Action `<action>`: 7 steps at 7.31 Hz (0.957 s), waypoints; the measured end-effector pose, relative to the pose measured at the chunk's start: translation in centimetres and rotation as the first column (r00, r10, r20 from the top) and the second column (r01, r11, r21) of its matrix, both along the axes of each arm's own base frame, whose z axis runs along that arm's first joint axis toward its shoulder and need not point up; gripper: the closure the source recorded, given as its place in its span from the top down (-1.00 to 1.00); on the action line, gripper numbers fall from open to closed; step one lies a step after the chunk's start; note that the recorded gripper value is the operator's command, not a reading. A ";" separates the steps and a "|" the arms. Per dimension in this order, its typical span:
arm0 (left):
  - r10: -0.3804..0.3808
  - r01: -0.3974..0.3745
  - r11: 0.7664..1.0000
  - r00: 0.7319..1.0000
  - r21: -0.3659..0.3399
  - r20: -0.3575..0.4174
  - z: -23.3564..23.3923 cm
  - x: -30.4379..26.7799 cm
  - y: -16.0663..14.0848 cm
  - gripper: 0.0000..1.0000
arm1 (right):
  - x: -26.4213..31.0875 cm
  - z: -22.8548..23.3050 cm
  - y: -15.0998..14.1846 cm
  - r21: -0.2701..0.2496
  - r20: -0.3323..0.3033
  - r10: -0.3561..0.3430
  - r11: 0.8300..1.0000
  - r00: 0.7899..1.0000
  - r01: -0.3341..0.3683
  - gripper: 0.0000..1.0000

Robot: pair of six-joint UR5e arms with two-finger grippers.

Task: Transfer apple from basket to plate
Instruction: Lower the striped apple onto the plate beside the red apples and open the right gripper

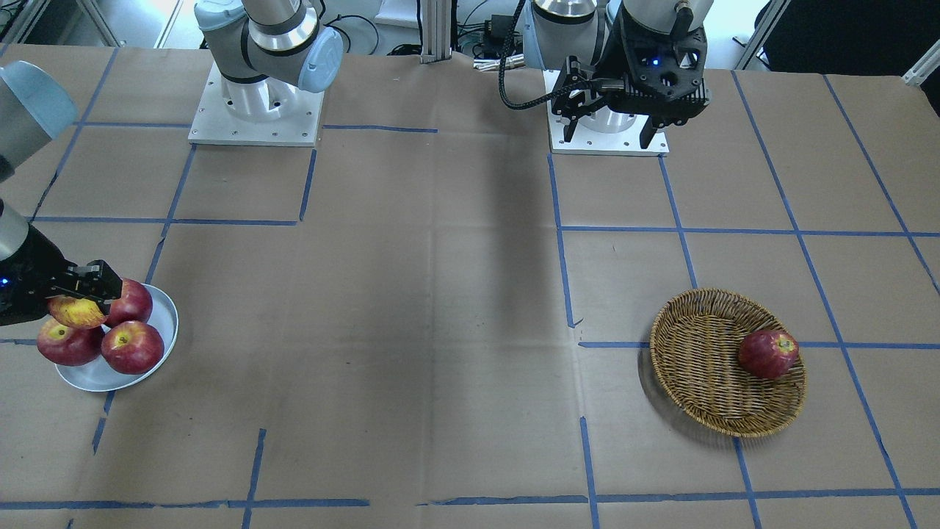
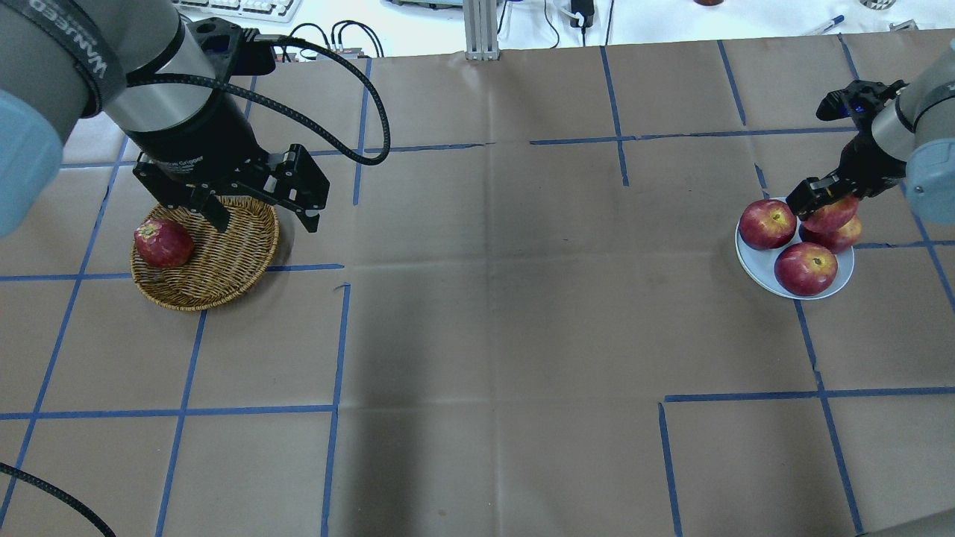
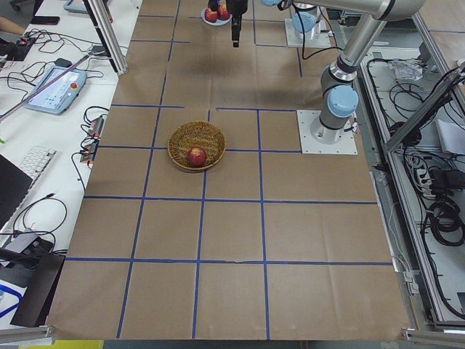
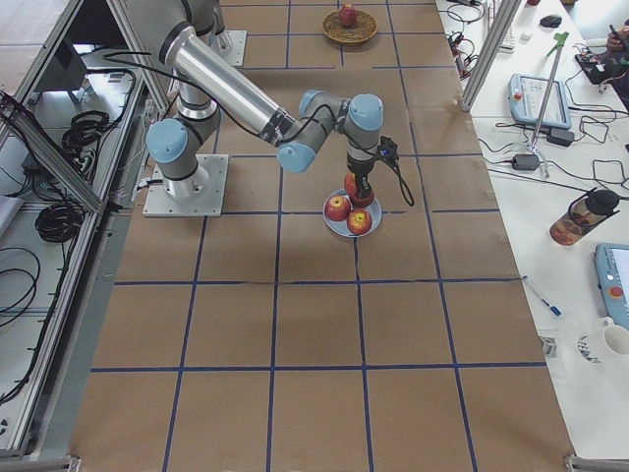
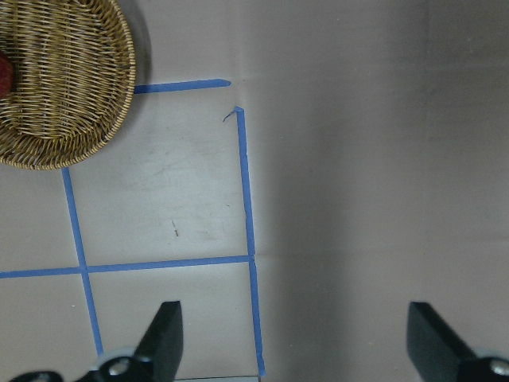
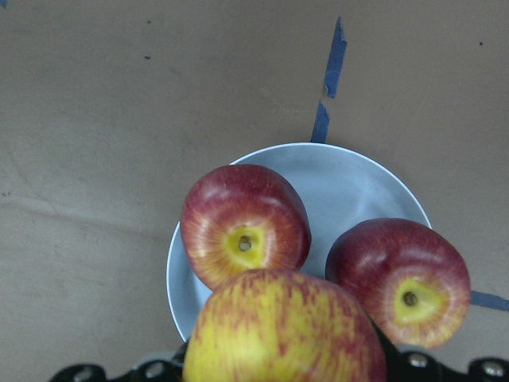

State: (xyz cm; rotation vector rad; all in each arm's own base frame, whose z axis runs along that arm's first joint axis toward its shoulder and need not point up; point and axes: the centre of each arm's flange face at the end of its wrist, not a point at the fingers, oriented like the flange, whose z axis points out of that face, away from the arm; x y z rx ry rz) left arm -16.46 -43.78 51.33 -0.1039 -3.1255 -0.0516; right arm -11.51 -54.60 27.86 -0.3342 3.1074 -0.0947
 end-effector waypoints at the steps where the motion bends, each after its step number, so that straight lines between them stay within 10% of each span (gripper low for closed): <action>1: 0.000 0.000 1.000 1.000 0.000 0.000 0.0 0.0 0.0 0.98 | -0.4 -0.9 0.1 -0.005 -0.003 -0.003 1.000 1.000 0.003 0.18; 5: 0.000 0.000 1.000 1.000 0.001 0.000 0.0 0.0 0.0 0.98 | -0.8 -2.9 0.2 0.008 0.008 -0.009 1.000 1.000 0.009 0.36; 7: 0.000 0.000 1.000 1.000 0.000 0.000 0.0 0.0 0.0 0.98 | -0.9 -2.9 0.1 0.001 0.005 -0.009 1.000 1.000 0.009 0.99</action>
